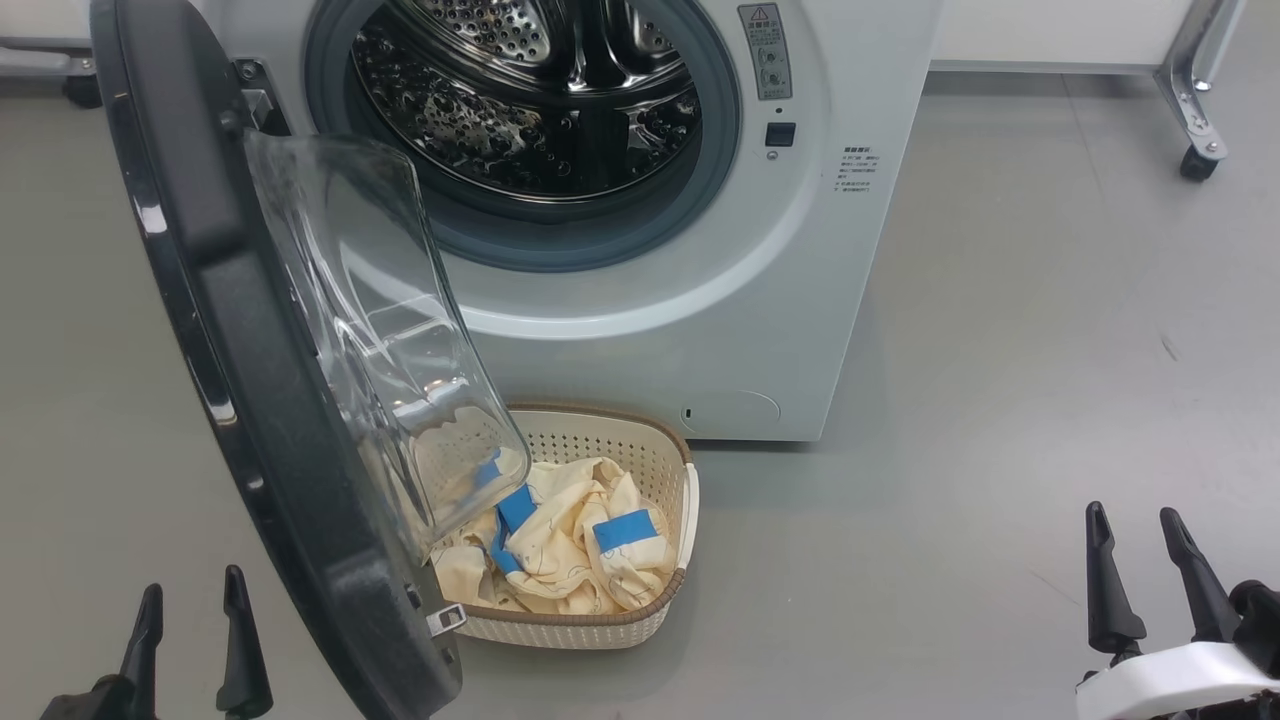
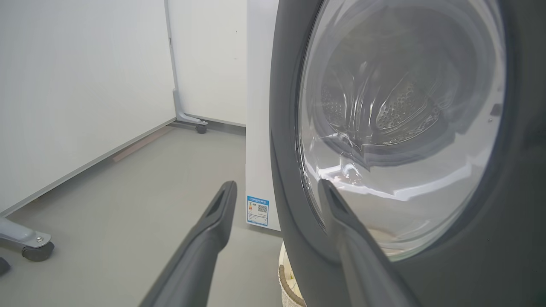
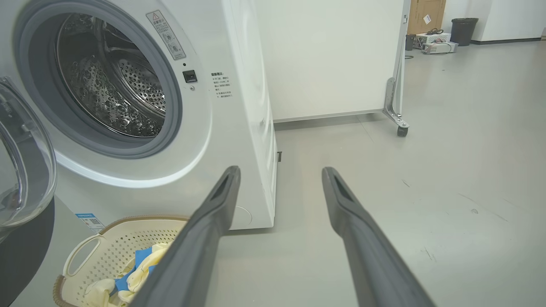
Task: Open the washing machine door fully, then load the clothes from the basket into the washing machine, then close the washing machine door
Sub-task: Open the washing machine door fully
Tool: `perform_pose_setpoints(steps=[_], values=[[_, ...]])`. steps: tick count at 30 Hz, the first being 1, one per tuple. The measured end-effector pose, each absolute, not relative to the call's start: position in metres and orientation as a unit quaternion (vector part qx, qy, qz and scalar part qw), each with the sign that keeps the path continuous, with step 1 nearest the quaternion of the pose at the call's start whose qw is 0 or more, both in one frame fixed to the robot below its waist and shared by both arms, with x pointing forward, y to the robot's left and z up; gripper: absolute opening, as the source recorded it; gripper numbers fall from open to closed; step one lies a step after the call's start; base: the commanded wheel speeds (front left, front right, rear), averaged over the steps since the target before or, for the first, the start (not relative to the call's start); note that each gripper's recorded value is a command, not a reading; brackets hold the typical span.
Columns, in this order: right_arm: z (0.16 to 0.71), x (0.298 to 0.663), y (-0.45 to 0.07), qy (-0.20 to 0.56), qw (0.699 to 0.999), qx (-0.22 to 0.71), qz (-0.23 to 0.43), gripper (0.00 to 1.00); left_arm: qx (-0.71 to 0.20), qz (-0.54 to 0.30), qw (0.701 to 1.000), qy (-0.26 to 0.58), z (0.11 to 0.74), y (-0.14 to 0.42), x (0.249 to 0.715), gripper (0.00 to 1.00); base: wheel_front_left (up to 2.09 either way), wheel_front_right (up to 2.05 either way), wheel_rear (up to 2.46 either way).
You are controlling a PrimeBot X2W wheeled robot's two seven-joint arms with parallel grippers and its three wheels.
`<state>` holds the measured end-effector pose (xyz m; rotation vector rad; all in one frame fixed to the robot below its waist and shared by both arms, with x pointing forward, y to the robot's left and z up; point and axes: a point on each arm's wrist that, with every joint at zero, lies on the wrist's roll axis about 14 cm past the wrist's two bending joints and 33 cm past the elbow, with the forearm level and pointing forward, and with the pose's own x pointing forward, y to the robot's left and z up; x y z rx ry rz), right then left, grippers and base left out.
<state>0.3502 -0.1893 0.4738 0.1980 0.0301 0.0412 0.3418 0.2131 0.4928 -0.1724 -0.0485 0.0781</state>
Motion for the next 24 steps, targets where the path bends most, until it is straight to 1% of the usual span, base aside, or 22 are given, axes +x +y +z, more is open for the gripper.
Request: perform_pose_setpoints(steps=[6, 7, 8, 9, 10, 24], values=[[0.4741, 0.3502, -0.189, 0.013, 0.995, 0.098, 0.02, 1.0, -0.086, 0.039, 0.995, -0.024, 0.4924, 0.2131, 0.3412, 1.0, 0.0, 0.0, 0.0], [0.4741, 0.3502, -0.1892, 0.013, 0.995, 0.098, 0.02, 1.0, -0.086, 0.039, 0.995, -0.023, 0.4922, 0.213, 0.3411, 0.96, 0.0, 0.0, 0.0], [0.474, 0.3503, -0.1892, 0.013, 0.995, 0.098, 0.02, 1.0, -0.086, 0.039, 0.995, -0.023, 0.4918, 0.2128, 0.341, 0.58, 0.0, 0.0, 0.0], [0.474, 0.3503, -0.1891, 0.013, 0.995, 0.098, 0.02, 1.0, -0.086, 0.039, 0.995, -0.022, 0.4915, 0.2127, 0.3409, 0.13, 0.0, 0.0, 0.0], [0.4737, 0.3503, -0.1893, 0.013, 0.995, 0.098, 0.019, 1.0, -0.086, 0.039, 0.995, -0.022, 0.4914, 0.2127, 0.3409, 0.0, 0.0, 0.0, 0.0], [0.4712, 0.3505, -0.1887, 0.016, 0.995, 0.092, 0.02, 1.0, -0.093, 0.054, 0.994, -0.026, 0.4928, 0.2218, 0.3378, 0.0, 0.0, 0.0, 0.0]])
